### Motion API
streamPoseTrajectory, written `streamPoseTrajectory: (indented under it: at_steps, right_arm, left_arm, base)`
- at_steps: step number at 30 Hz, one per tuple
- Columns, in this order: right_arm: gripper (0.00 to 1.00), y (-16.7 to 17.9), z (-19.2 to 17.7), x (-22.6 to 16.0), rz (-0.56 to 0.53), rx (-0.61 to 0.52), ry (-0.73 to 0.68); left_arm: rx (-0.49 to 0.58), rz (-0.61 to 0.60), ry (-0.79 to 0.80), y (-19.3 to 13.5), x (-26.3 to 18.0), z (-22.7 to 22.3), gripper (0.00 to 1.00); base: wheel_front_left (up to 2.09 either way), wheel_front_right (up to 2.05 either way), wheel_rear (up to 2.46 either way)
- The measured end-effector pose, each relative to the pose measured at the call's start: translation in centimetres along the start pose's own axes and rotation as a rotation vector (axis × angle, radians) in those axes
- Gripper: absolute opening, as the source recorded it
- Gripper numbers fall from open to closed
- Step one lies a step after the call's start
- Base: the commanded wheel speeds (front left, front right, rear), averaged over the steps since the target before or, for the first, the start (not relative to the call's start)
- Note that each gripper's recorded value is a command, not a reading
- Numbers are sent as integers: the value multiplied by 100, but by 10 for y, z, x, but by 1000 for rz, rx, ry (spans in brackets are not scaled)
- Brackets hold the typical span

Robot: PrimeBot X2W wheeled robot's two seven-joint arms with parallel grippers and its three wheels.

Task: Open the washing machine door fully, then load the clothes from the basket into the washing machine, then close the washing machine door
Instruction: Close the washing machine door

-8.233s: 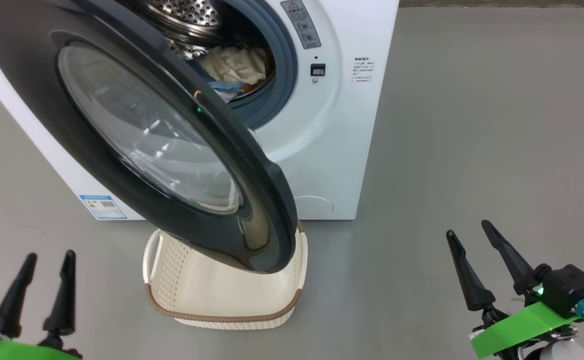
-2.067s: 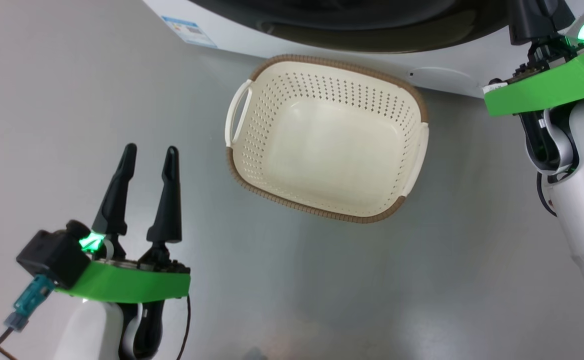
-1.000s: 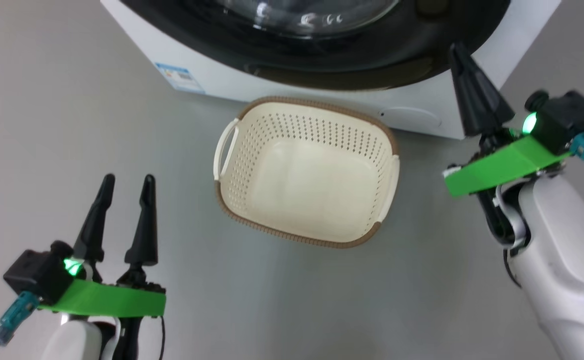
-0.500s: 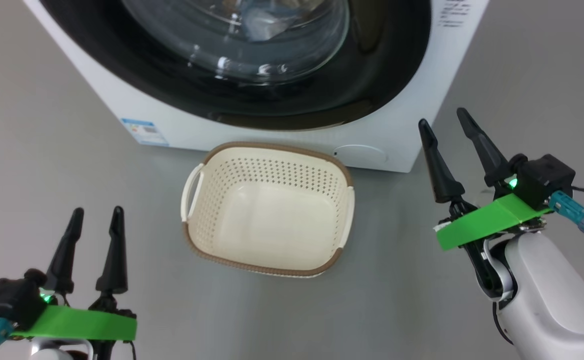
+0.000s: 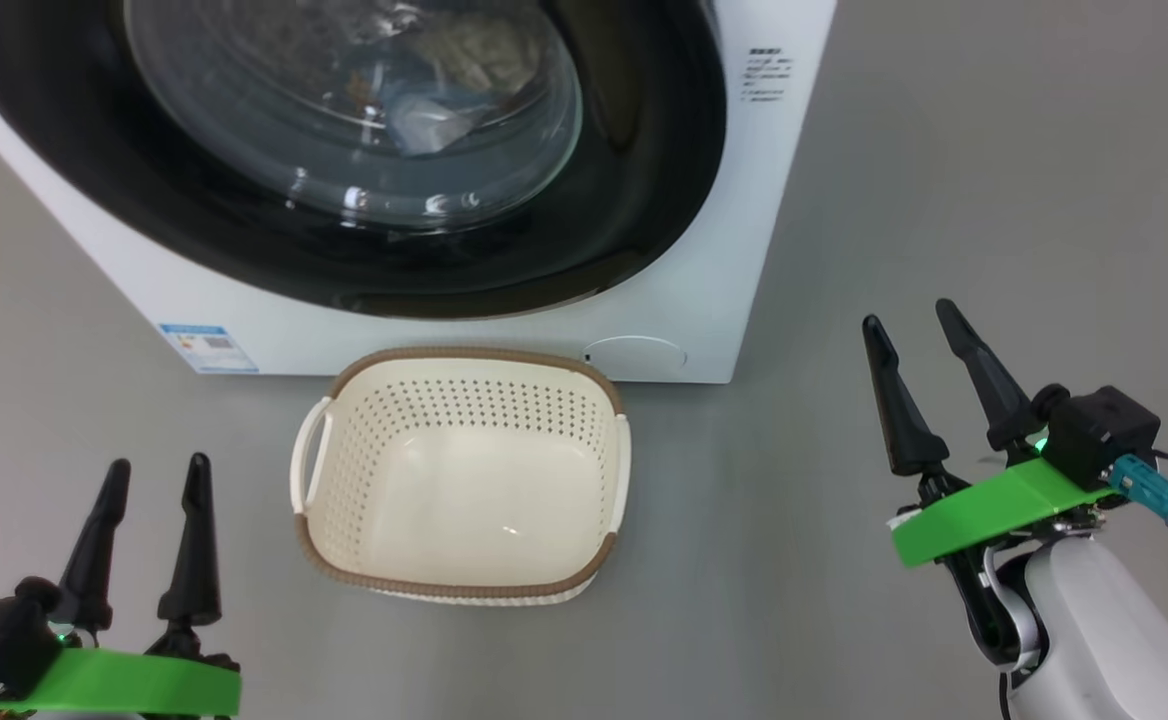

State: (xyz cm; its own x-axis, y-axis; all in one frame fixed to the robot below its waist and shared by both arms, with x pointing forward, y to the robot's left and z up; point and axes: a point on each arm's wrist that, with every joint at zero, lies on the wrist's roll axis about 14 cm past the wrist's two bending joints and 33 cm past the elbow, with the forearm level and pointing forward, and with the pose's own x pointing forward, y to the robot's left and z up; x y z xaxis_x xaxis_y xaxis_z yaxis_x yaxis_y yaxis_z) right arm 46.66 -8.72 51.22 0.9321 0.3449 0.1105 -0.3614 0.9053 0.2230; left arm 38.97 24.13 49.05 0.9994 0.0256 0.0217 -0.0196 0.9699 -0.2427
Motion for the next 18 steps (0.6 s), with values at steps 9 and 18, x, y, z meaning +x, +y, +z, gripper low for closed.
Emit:
streamPoseTrajectory:
  at_steps: [9,18]
  right_arm:
    - [100,-24,8,-30,-91,-9,-7]
    - [100,-42,13,-55,-168,-7,-18]
  left_arm:
    - [5,-35,19,-8,1,-6,100]
    - [5,-54,42,-14,3,-13,100]
  base:
    - [0,0,0]
    - [0,0,0]
